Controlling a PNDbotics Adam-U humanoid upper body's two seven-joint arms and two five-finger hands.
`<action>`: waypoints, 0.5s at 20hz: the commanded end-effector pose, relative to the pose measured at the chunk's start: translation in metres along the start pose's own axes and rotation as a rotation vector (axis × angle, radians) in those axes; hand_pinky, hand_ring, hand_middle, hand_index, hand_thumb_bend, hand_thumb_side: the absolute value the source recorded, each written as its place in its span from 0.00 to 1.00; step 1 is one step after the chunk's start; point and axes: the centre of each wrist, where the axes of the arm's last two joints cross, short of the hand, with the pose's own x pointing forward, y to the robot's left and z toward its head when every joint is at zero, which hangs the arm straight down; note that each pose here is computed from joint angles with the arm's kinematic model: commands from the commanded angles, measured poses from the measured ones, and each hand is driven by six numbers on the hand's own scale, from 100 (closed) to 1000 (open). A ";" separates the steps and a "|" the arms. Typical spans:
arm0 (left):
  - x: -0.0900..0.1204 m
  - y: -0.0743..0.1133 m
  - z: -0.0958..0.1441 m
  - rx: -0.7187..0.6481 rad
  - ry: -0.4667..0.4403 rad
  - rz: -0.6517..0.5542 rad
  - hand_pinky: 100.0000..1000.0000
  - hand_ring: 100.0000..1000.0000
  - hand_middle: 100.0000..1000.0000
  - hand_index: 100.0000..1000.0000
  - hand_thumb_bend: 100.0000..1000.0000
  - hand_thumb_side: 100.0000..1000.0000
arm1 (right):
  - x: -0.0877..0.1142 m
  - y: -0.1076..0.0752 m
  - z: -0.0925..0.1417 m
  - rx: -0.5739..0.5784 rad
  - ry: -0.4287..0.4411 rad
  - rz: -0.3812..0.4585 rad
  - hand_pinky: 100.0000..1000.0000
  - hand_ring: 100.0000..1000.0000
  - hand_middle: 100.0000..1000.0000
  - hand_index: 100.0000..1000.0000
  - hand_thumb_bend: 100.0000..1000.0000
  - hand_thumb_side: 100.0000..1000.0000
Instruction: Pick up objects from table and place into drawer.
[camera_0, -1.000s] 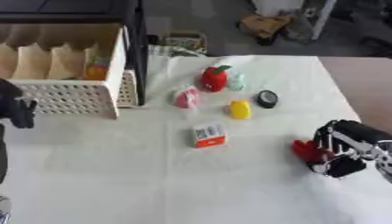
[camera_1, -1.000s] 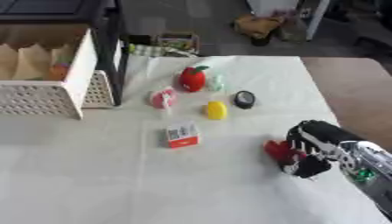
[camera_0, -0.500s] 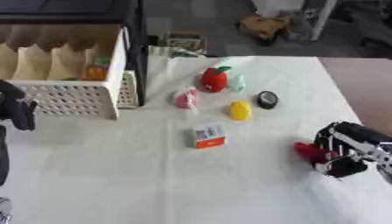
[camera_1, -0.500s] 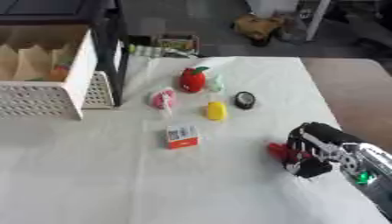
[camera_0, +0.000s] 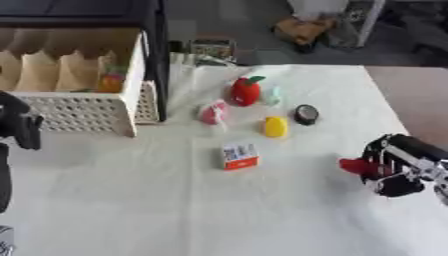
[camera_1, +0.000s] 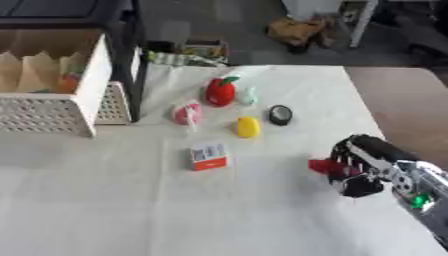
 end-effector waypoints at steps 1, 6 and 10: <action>0.004 0.000 -0.002 0.000 -0.016 0.003 0.13 0.14 0.36 0.76 0.00 0.64 | 0.003 -0.024 0.008 -0.089 -0.015 0.014 0.33 0.34 0.34 0.46 0.00 0.00; 0.005 0.001 -0.003 0.001 -0.017 0.004 0.13 0.15 0.36 0.76 0.00 0.64 | 0.016 -0.045 0.017 -0.191 -0.064 0.003 0.32 0.32 0.32 0.43 0.00 0.00; 0.005 0.001 -0.004 -0.001 -0.020 0.005 0.13 0.15 0.36 0.76 0.00 0.64 | 0.031 -0.068 0.029 -0.279 -0.120 0.017 0.32 0.31 0.32 0.43 0.00 0.00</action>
